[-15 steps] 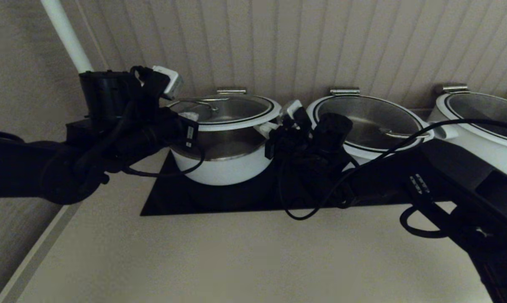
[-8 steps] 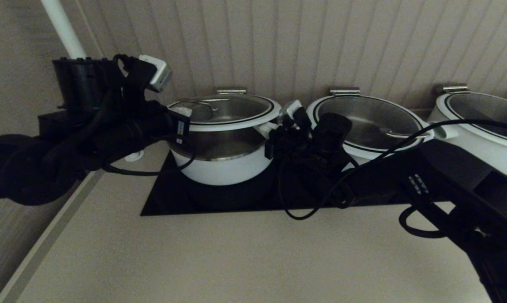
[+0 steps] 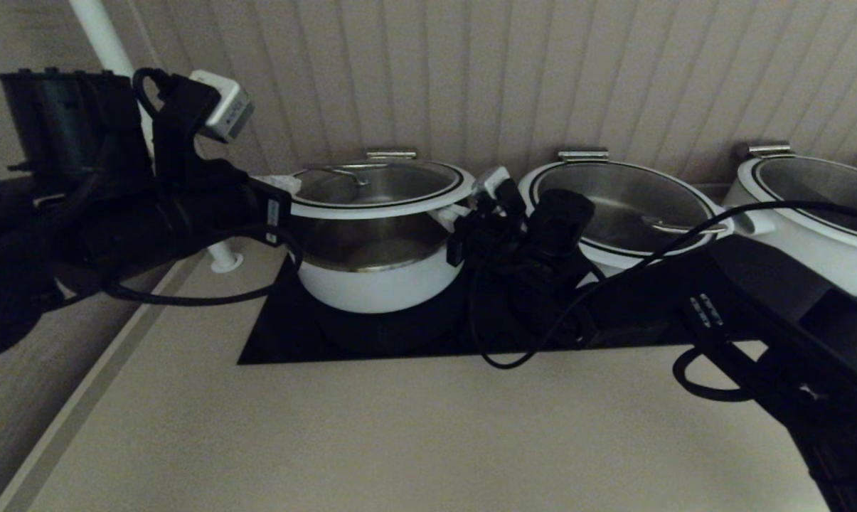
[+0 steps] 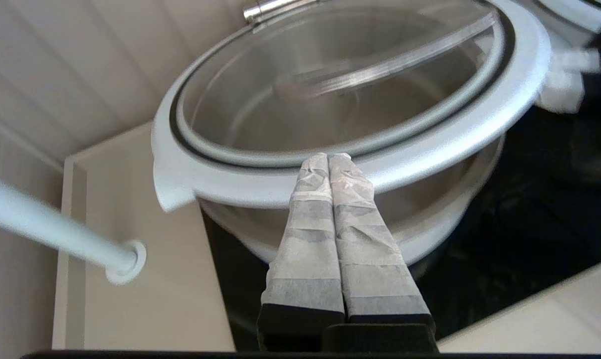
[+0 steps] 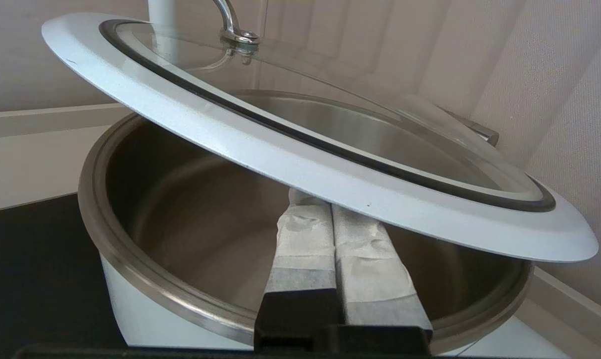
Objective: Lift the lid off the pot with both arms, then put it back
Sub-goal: Hold the pot lid with the right arm, then open the pot lid completely
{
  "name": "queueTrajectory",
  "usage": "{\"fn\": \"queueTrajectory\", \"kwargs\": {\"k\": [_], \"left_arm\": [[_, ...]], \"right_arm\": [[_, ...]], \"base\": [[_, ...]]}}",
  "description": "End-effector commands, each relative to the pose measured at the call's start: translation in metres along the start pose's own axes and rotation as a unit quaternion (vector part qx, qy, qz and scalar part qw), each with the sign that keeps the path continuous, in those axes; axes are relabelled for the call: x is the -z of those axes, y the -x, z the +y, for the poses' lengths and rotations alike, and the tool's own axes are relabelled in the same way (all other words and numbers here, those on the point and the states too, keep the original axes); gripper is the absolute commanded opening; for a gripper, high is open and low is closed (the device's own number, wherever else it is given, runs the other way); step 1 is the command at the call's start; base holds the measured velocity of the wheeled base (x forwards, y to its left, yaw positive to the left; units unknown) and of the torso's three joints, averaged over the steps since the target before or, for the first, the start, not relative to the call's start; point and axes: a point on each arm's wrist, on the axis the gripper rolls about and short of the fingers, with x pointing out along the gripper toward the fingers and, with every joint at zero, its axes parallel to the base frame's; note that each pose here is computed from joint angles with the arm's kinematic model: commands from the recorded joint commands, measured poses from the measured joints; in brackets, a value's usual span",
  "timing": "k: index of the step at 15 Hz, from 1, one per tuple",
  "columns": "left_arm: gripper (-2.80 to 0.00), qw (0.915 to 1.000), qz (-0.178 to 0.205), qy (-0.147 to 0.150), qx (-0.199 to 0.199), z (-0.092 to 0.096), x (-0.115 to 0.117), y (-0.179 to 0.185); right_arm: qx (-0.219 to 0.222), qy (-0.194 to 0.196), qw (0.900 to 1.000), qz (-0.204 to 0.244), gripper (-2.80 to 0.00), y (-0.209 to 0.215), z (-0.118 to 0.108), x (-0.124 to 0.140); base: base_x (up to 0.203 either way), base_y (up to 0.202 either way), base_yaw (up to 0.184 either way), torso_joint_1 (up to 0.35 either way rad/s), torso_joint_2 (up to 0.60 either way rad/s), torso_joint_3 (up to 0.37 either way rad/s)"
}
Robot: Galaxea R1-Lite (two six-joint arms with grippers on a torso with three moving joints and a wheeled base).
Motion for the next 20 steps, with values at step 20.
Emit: {"fn": "queueTrajectory", "kwargs": {"k": [20], "left_arm": [[-2.80, 0.9960, 0.082, 0.010, 0.034, -0.019, 0.068, 0.048]], "right_arm": [[0.001, 0.003, 1.000, -0.003, -2.80, -0.007, -0.005, 0.002]], "base": [[0.000, 0.000, 0.000, 0.000, 0.00, 0.000]]}}
